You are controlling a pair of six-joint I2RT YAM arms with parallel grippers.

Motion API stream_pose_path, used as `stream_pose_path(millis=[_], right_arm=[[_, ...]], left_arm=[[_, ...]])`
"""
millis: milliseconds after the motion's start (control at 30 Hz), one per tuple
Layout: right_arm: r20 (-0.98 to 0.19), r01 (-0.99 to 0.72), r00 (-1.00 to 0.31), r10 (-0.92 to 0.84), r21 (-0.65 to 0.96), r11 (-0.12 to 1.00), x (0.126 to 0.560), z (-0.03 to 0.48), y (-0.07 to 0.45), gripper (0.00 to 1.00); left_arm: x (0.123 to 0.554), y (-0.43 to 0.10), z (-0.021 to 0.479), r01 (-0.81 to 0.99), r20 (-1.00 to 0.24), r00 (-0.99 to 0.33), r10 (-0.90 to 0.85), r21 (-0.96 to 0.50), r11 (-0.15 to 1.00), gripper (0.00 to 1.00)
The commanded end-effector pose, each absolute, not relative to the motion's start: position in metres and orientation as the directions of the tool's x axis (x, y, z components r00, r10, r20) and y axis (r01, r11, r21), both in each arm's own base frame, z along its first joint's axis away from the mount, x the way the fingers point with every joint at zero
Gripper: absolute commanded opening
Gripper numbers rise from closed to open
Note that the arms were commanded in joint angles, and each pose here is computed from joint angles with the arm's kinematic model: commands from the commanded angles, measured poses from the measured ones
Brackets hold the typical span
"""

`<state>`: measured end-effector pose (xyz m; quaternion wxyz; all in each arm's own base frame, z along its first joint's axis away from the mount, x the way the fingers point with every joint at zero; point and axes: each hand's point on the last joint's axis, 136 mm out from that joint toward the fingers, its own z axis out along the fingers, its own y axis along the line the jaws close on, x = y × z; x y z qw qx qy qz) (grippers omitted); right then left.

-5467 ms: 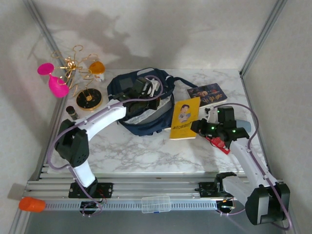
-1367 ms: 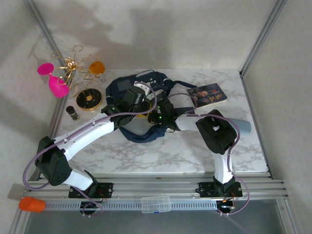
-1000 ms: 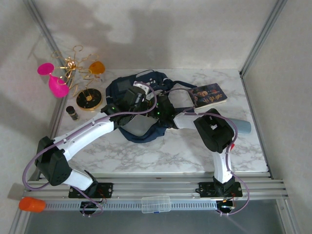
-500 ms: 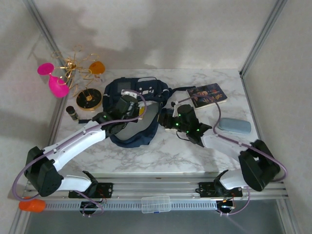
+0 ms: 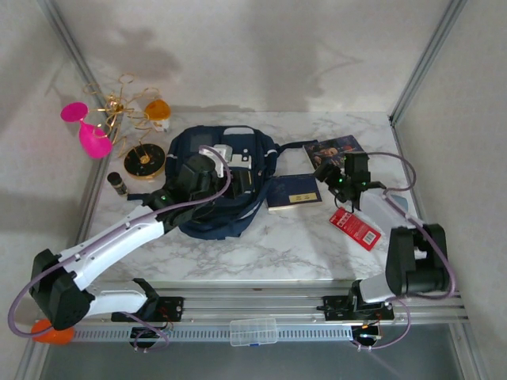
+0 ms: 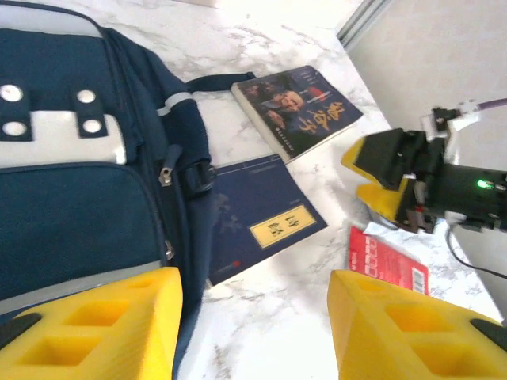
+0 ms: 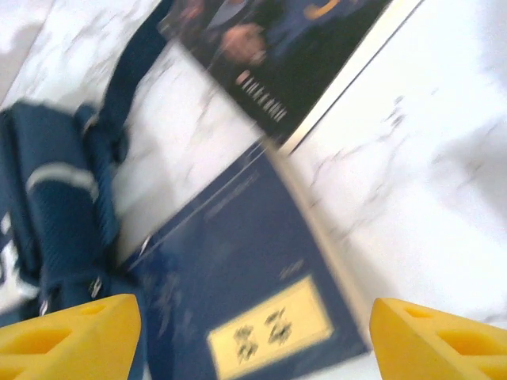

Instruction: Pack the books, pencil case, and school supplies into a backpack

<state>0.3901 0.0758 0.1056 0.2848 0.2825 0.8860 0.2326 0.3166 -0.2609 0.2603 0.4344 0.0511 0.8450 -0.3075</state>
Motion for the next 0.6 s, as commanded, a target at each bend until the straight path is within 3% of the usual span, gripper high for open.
stream_pose_path(millis=[0,100,300,567], right_arm=[[-0.325,0.488,-0.593,0.737,0.582,0.65,0.421,0.097,0.057,0.78],[-0.285,0.536,-0.558,0.779,0.593,0.601,0.449,0.087,0.057,0.78],[-0.233,0.645,-0.461,0.856,0.575,0.503,0.488,0.062,0.051,0.68],[-0.221,0.713,-0.405,0.887,0.53,0.458,0.49,0.044,0.057,0.68]], left_arm=[[0.33,-0.279,0.256,0.336,-0.735,-0.638,-0.229,-0.533,0.777,0.5],[0.342,-0.285,0.245,0.314,-0.727,-0.642,-0.241,-0.537,0.783,0.51],[0.359,-0.296,0.225,0.284,-0.701,-0.668,-0.25,-0.551,0.785,0.52],[0.371,-0.303,0.206,0.279,-0.678,-0.699,-0.228,-0.553,0.785,0.53]])
